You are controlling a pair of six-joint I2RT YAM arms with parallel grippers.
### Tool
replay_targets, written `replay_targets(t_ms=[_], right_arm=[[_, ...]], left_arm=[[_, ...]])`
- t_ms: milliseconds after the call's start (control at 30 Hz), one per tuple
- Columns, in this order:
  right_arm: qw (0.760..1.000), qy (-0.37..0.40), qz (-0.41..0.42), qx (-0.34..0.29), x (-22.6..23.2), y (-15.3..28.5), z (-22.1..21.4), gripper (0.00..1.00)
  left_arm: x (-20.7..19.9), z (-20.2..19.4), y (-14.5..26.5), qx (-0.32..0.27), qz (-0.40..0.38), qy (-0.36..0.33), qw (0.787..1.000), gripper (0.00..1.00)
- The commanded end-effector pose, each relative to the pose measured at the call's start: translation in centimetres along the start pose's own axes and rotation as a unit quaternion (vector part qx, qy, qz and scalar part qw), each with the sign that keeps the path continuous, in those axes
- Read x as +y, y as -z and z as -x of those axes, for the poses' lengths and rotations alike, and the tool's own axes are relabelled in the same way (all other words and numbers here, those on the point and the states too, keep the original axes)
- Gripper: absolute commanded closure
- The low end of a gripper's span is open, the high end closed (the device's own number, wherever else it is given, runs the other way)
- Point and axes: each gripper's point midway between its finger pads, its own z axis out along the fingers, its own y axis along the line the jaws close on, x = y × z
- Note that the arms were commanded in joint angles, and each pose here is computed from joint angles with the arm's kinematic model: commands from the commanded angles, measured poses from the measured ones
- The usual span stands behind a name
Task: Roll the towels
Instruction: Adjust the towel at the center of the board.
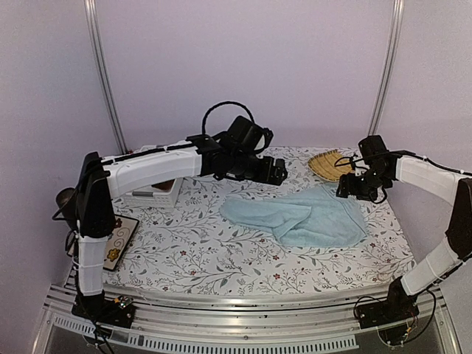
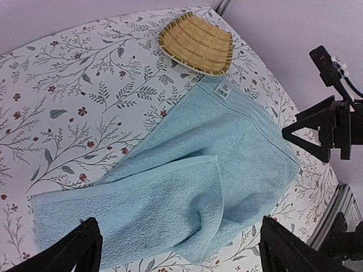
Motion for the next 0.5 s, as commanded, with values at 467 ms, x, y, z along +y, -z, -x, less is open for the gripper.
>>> replay_targets(t_ms=[467], right_arm=[[0.997, -0.079, -0.009, -0.026, -4.3, 2.8, -2.8, 0.04]], left_arm=[[-10.2, -13.6, -10.6, 0.107, -0.002, -0.147, 0.983, 0.03]])
